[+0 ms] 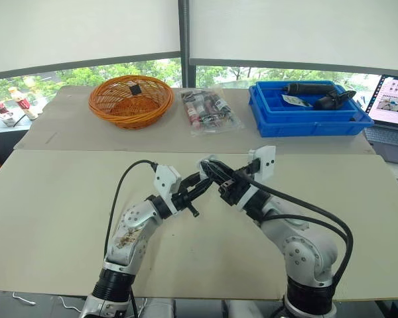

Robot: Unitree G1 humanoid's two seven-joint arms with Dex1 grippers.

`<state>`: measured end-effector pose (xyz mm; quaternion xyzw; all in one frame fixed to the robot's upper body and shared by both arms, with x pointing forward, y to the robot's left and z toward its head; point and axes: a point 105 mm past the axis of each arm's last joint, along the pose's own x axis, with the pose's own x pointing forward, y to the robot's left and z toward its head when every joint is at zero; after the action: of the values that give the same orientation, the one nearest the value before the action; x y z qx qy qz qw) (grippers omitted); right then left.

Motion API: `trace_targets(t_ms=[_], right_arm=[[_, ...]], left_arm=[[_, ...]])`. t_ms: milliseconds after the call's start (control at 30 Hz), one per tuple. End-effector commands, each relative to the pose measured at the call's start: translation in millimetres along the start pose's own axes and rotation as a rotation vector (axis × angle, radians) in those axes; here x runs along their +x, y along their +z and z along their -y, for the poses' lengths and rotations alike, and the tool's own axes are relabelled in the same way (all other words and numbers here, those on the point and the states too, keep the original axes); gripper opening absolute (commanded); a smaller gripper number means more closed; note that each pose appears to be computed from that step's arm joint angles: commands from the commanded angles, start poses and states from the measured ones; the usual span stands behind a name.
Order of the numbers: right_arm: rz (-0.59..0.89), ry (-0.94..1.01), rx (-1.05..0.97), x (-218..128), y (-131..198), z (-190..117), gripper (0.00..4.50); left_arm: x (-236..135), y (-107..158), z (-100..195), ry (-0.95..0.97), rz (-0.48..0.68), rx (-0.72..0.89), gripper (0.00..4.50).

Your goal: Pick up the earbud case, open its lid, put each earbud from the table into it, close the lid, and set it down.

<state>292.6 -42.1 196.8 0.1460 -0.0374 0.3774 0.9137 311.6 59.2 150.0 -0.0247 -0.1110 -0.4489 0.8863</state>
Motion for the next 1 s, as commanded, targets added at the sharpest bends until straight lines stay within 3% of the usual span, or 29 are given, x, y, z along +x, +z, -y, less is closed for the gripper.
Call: trace_targets(t_ms=[33, 533, 600, 833, 1000], right_arm=[[0.042, 0.003, -0.033, 1, 6, -2, 0.35], [-0.034, -0.008, -0.057, 2, -19, -7, 0.35], [-0.023, -0.026, -0.064, 1, -17, -5, 1.40], [0.012, -0.043, -0.124, -9, 2, -3, 3.76], [-0.015, -0.025, -0.164, -33, 17, 0, 3.78]], left_arm=[[2, 15, -1, -0.004, 0.055, 0.033, 0.54], [4, 16, 0, -0.001, 0.060, 0.061, 0.54], [4, 16, 0, -0.002, 0.060, 0.070, 0.54], [0, 14, 0, 0.003, 0.049, 0.081, 0.54], [-3, 10, -4, 0.020, 0.040, 0.077, 0.54]])
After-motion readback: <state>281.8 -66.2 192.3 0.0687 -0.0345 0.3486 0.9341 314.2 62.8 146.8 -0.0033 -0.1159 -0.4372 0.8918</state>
